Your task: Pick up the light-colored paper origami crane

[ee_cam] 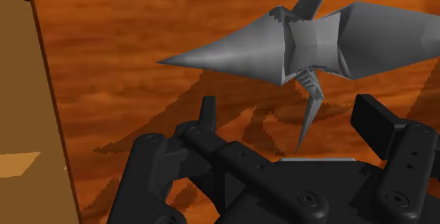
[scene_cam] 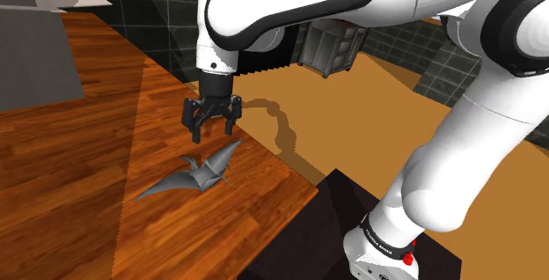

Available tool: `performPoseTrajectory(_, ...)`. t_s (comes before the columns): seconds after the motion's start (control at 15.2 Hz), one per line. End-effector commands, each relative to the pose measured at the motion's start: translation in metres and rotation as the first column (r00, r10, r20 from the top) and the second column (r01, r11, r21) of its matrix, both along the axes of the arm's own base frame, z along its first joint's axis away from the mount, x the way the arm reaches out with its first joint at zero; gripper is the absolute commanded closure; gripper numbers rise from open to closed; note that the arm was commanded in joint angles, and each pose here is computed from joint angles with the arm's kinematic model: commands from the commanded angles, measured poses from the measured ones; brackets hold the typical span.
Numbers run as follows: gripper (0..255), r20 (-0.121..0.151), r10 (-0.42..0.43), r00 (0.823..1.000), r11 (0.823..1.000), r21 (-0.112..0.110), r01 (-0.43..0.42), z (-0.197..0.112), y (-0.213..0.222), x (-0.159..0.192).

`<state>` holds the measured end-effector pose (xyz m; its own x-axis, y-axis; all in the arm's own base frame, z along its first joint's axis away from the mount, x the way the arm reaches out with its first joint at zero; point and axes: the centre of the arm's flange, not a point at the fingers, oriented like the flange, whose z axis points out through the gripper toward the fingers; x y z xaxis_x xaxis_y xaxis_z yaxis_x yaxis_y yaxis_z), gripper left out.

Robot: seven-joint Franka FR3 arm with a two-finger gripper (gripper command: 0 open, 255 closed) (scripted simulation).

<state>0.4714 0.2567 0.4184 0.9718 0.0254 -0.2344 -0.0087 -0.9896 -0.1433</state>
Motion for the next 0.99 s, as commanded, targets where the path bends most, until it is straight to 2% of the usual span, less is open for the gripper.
performPoseTrajectory(0.0,0,-0.016,-0.004,1.0,1.0,0.005,0.004,-0.016,0.018,0.013)
performPoseTrajectory(0.26,0,-0.044,-0.008,0.999,1.0,0.012,0.009,-0.045,0.052,0.034)
performPoseTrajectory(0.86,0,-0.044,-0.008,0.999,1.0,0.012,0.009,-0.085,0.052,0.034)
performPoseTrajectory(0.92,255,-0.044,-0.008,0.999,1.0,0.012,0.009,-0.085,0.052,0.034)
